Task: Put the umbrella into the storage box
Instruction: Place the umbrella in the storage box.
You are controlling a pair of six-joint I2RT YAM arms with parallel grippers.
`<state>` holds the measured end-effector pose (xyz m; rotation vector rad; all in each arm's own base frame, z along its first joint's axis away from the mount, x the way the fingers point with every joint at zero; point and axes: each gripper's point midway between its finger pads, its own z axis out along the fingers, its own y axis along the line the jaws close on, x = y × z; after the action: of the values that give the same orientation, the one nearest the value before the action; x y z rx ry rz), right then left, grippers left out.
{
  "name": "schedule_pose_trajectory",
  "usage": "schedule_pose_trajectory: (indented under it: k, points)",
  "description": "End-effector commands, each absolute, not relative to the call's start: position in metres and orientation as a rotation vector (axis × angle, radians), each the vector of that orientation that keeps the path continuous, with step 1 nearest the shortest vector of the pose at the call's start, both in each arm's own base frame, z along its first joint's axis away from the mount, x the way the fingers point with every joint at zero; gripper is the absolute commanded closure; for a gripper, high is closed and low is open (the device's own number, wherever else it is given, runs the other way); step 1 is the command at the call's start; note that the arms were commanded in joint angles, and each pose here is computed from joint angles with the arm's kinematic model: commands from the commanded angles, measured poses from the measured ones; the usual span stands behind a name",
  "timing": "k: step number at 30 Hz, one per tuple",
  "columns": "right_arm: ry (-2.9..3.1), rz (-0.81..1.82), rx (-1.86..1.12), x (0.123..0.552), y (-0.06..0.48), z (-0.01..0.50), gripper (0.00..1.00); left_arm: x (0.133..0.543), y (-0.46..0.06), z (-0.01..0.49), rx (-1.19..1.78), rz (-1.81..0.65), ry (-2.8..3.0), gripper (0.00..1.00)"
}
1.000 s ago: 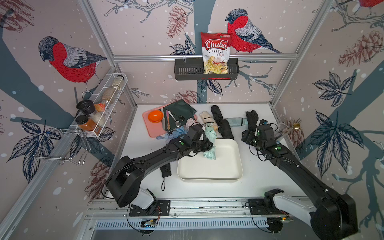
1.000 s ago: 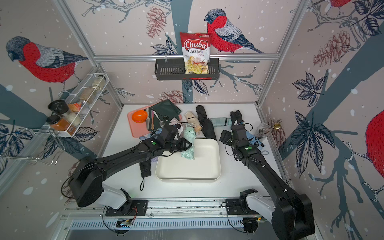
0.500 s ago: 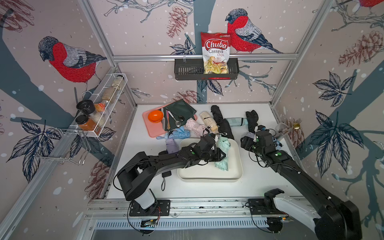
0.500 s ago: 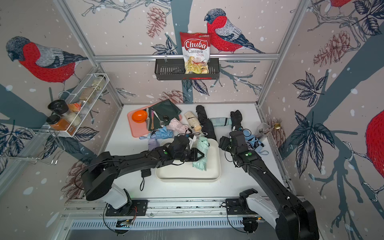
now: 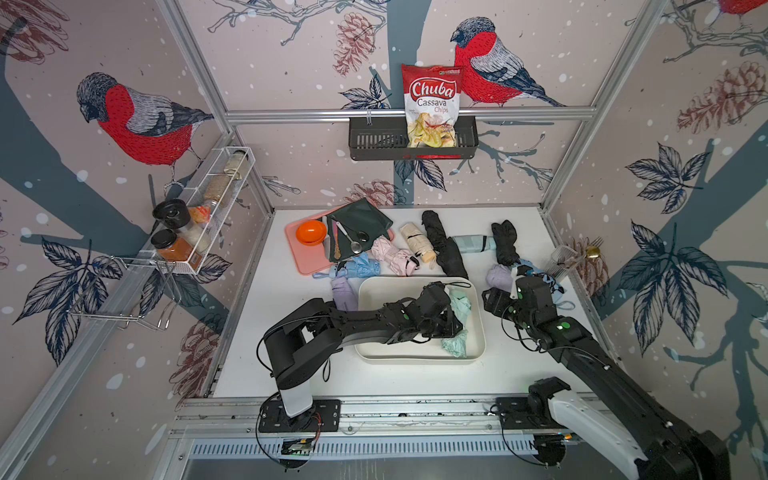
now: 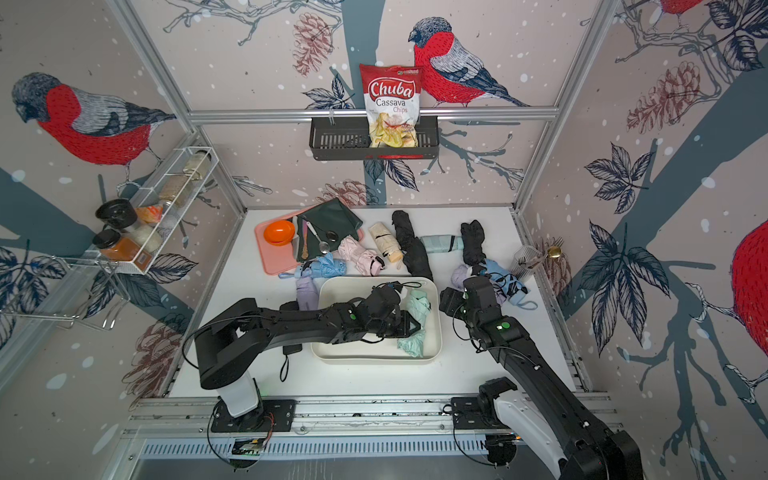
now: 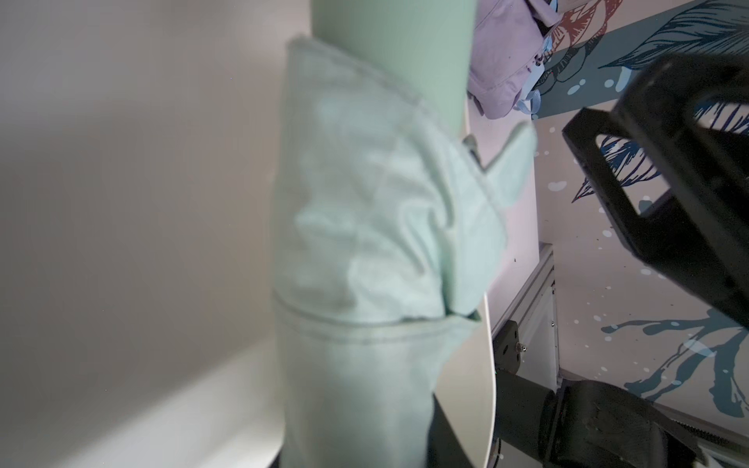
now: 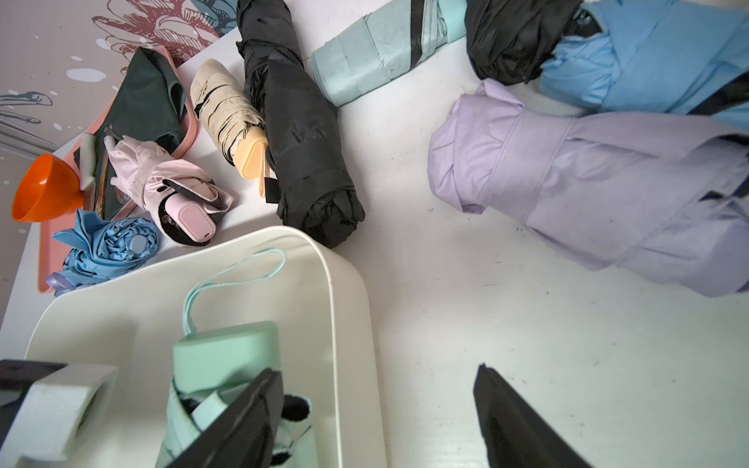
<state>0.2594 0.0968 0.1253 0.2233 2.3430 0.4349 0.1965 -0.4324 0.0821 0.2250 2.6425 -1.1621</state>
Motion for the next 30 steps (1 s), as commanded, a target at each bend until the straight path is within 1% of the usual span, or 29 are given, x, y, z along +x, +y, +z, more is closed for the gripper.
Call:
schedule_pose_trajectory:
  k: [1, 5, 6, 8, 10, 11, 12, 13, 14, 15, 18, 22, 23, 25, 26, 27, 30]
  points:
    - [2.366, 0.462, 0.217, 0.253, 0.1, 0.118, 0.22, 0.201, -0.451, 0.09, 0.219, -1.205, 2.587, 0.66]
    - [2.378, 0.481, 0.205, 0.25, 0.103, 0.113, 0.24, 0.193, -0.463, 0.082, 0.242, -1.232, 2.617, 0.61]
    - [2.38, 0.48, 0.207, 0.25, 0.102, 0.112, 0.25, 0.192, -0.464, 0.081, 0.247, -1.233, 2.623, 0.57]
    - [2.384, 0.484, 0.203, 0.25, 0.104, 0.112, 0.25, 0.191, -0.465, 0.08, 0.246, -1.229, 2.626, 0.47]
    - [2.391, 0.486, 0.197, 0.25, 0.105, 0.11, 0.26, 0.19, -0.462, 0.08, 0.24, -1.215, 2.629, 0.3]
    - [2.394, 0.489, 0.193, 0.25, 0.105, 0.109, 0.27, 0.19, -0.461, 0.081, 0.238, -1.213, 2.627, 0.24]
    - [2.396, 0.492, 0.191, 0.25, 0.106, 0.109, 0.28, 0.19, -0.46, 0.082, 0.238, -1.21, 2.624, 0.2]
    - [2.398, 0.493, 0.191, 0.25, 0.106, 0.108, 0.28, 0.19, -0.458, 0.083, 0.239, -1.208, 2.62, 0.19]
    - [2.399, 0.491, 0.191, 0.25, 0.106, 0.108, 0.29, 0.19, -0.458, 0.086, 0.244, -1.212, 2.612, 0.2]
    - [2.399, 0.491, 0.191, 0.25, 0.106, 0.107, 0.29, 0.189, -0.458, 0.087, 0.255, -1.215, 2.605, 0.22]
    - [2.401, 0.48, 0.196, 0.251, 0.105, 0.107, 0.29, 0.188, -0.46, 0.09, 0.283, -1.224, 2.597, 0.37]
    - [2.403, 0.467, 0.206, 0.252, 0.103, 0.106, 0.3, 0.186, -0.465, 0.09, 0.328, -1.235, 2.604, 0.5]
    - [2.404, 0.465, 0.208, 0.252, 0.103, 0.106, 0.3, 0.184, -0.464, 0.087, 0.339, -1.227, 2.615, 0.54]
    - [2.408, 0.458, 0.213, 0.252, 0.102, 0.104, 0.31, 0.182, -0.462, 0.08, 0.349, -1.211, 2.642, 0.67]
    - [2.408, 0.455, 0.22, 0.252, 0.101, 0.104, 0.31, 0.181, -0.461, 0.077, 0.349, -1.21, 2.654, 0.72]
    - [2.412, 0.455, 0.221, 0.251, 0.101, 0.103, 0.31, 0.179, -0.459, 0.073, 0.352, -1.211, 2.669, 0.75]
    - [2.412, 0.445, 0.232, 0.251, 0.099, 0.102, 0.31, 0.174, -0.456, 0.068, 0.382, -1.235, 2.684, 0.76]
